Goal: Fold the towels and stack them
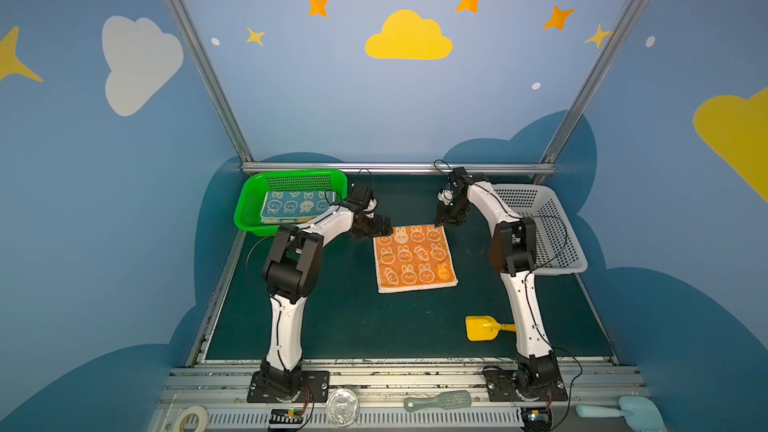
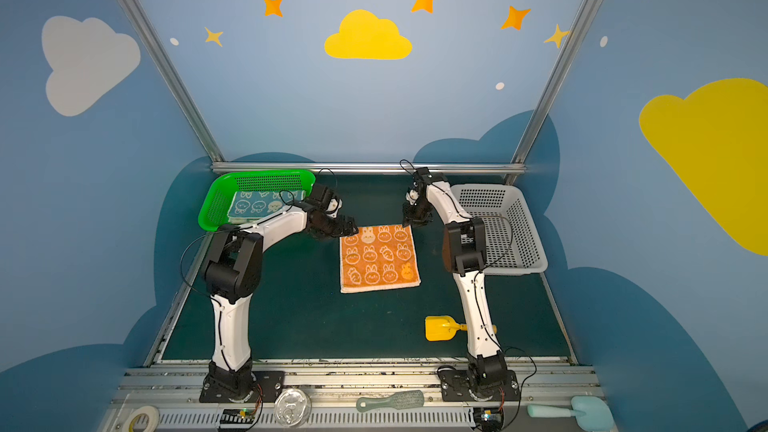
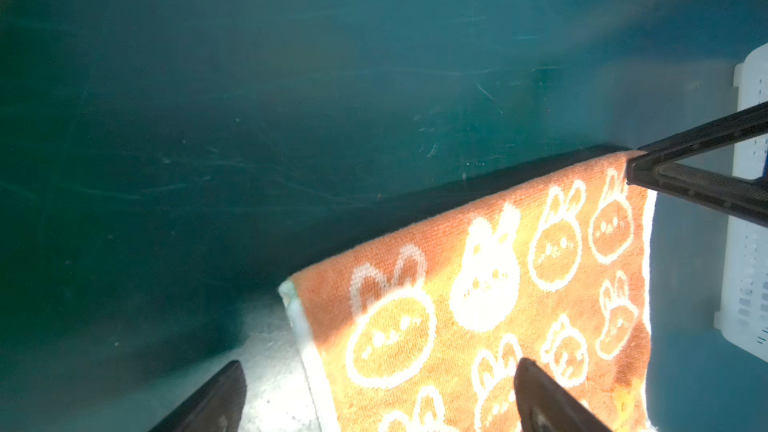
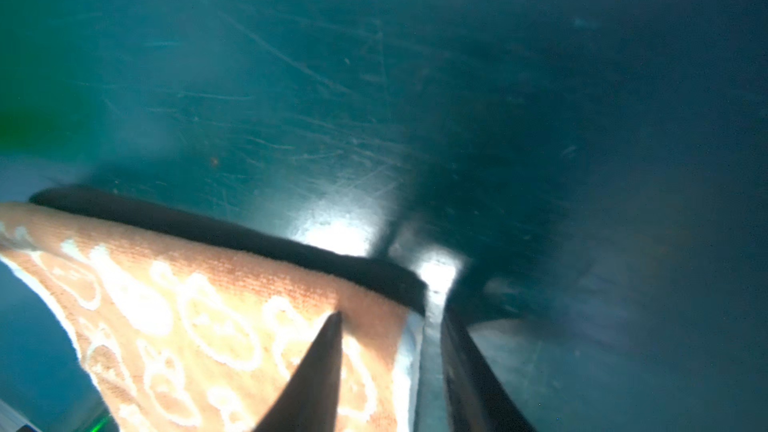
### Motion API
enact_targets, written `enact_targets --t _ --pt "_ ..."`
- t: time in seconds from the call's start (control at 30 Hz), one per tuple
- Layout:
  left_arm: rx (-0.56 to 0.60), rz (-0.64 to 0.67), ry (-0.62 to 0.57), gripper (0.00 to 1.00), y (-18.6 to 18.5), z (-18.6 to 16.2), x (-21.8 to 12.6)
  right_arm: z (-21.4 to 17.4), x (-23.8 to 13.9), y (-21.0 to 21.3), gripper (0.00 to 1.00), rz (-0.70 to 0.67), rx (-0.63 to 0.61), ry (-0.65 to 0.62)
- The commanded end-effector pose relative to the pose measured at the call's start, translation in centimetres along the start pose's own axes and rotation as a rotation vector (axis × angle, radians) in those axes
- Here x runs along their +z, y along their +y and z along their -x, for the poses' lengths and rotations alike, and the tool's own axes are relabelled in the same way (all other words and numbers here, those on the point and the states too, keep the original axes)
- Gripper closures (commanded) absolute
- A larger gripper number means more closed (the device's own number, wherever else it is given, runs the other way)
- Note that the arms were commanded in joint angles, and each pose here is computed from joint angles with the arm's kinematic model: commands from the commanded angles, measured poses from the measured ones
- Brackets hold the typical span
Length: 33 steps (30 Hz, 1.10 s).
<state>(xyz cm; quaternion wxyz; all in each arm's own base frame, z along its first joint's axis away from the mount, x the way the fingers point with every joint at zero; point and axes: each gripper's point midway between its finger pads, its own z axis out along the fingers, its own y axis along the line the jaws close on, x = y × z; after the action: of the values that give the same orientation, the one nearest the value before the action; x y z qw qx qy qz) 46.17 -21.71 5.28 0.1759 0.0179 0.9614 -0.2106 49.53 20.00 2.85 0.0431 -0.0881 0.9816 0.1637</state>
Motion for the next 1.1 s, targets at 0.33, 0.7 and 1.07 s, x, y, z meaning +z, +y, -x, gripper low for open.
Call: enact_targets --t 0.33,0.7,1.07 --pt "0.084 0.039 0.059 0.07 1.7 0.2 2.2 -1.2 1.0 -0.4 0.93 0.0 0.016 0.055" --pt "0.134 0.045 0.078 0.44 2.1 0.9 3.0 -1.3 0.7 -0.6 0.96 0.006 0.024 0.054" --pt "0.147 0.087 0.103 0.67 3.5 0.1 3.2 -1.2 0.3 -0.5 0.99 0.017 0.025 0.05"
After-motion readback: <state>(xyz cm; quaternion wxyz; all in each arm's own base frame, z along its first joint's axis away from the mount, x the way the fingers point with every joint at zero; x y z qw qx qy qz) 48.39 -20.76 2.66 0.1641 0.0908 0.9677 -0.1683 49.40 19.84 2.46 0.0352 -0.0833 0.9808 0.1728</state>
